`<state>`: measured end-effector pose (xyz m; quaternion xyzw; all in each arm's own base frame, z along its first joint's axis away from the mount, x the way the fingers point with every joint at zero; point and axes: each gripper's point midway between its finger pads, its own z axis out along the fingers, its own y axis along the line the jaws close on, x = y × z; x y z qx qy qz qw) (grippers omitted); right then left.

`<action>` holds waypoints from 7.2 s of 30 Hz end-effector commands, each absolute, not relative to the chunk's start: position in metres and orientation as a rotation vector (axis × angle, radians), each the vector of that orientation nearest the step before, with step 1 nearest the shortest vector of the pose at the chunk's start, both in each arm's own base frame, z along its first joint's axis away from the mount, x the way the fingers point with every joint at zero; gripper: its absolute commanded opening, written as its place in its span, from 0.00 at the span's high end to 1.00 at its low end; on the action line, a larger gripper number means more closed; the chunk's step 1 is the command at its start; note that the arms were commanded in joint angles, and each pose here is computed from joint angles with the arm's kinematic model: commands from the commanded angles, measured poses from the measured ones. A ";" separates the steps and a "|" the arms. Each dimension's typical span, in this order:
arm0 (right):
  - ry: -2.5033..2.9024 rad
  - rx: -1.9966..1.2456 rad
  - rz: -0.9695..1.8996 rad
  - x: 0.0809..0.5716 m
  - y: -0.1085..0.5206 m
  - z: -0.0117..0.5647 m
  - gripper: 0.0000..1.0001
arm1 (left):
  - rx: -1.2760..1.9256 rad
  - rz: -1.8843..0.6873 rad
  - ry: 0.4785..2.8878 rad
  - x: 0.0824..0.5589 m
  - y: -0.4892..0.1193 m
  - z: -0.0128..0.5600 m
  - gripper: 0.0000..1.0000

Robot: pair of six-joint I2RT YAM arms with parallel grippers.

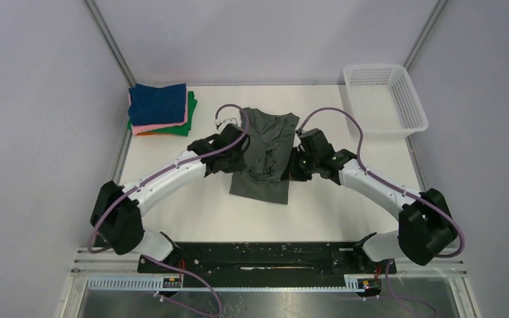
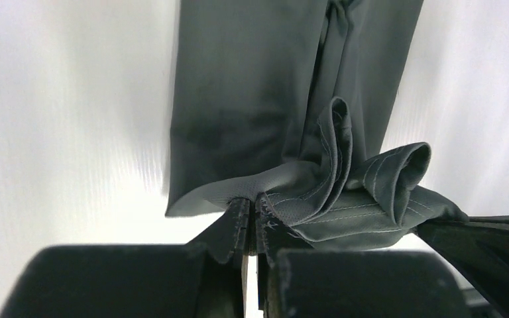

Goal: Fold and stack the t-shirts
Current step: Fold the folded rectangular tshirt in 1/3 of the way, then grab one side of the 2/3 rectangular tshirt with both arms, then fold the long partially folded tshirt into a neat square

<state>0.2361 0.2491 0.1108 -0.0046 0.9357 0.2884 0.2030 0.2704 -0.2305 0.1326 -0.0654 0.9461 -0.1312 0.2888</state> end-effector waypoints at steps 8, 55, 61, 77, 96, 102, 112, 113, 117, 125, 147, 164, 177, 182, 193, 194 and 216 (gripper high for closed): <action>2.613 0.004 0.805 0.314 0.246 0.106 0.91 | -0.149 -0.262 2.522 0.351 -0.230 0.134 1.00; 2.579 -0.487 0.699 0.341 0.340 0.064 0.01 | -0.665 -0.148 2.404 0.234 -0.079 0.089 0.01; 2.611 -0.289 0.501 0.406 0.319 0.047 0.01 | -0.653 -0.186 2.415 0.233 -0.085 0.083 0.01; 2.361 -0.106 0.626 0.428 0.259 0.148 0.00 | -0.484 -0.663 2.501 0.282 -0.178 0.079 0.08; 2.538 0.239 0.935 0.314 0.215 0.063 0.00 | -0.432 -0.780 2.750 0.273 -0.213 0.005 0.76; 2.611 0.263 0.997 0.295 0.222 0.046 0.01 | -0.463 -0.663 2.780 0.261 -0.196 -0.006 0.97; 2.820 0.160 0.831 0.250 0.226 0.007 0.35 | -0.484 -0.589 2.795 0.250 -0.183 -0.009 1.00; 2.828 0.155 0.814 0.249 0.226 0.004 0.40 | -0.487 -0.581 2.794 0.249 -0.182 -0.009 1.00; 2.861 0.130 0.791 0.241 0.229 -0.001 0.60 | -0.489 -0.575 2.791 0.247 -0.180 -0.008 1.00; 2.926 0.082 0.669 0.214 0.214 -0.007 0.61 | -0.507 -0.557 2.789 0.240 -0.174 -0.009 1.00; 2.957 -0.076 0.875 0.151 0.236 0.013 1.00 | -0.520 -0.525 2.735 0.192 -0.155 0.010 1.00; 2.850 -0.580 1.632 0.045 0.253 0.168 1.00 | -0.361 -0.869 2.176 0.141 -0.128 0.179 1.00; 2.841 -0.488 1.756 0.060 0.261 0.176 1.00 | -0.469 -0.678 2.089 0.197 -0.120 0.204 1.00; 2.787 -0.465 1.942 0.058 0.269 0.185 1.00 | -0.509 -0.629 2.067 0.202 -0.112 0.205 1.00; 2.707 -0.402 2.155 0.070 0.282 0.175 1.00 | -0.568 -0.598 2.005 0.197 -0.095 0.201 1.00; 2.701 -0.380 2.146 0.076 0.282 0.173 1.00 | -0.565 -0.595 2.003 0.199 -0.096 0.202 1.00; 2.742 0.155 1.857 0.188 0.258 0.114 1.00 | -0.533 -0.420 2.097 0.324 -0.145 0.172 1.00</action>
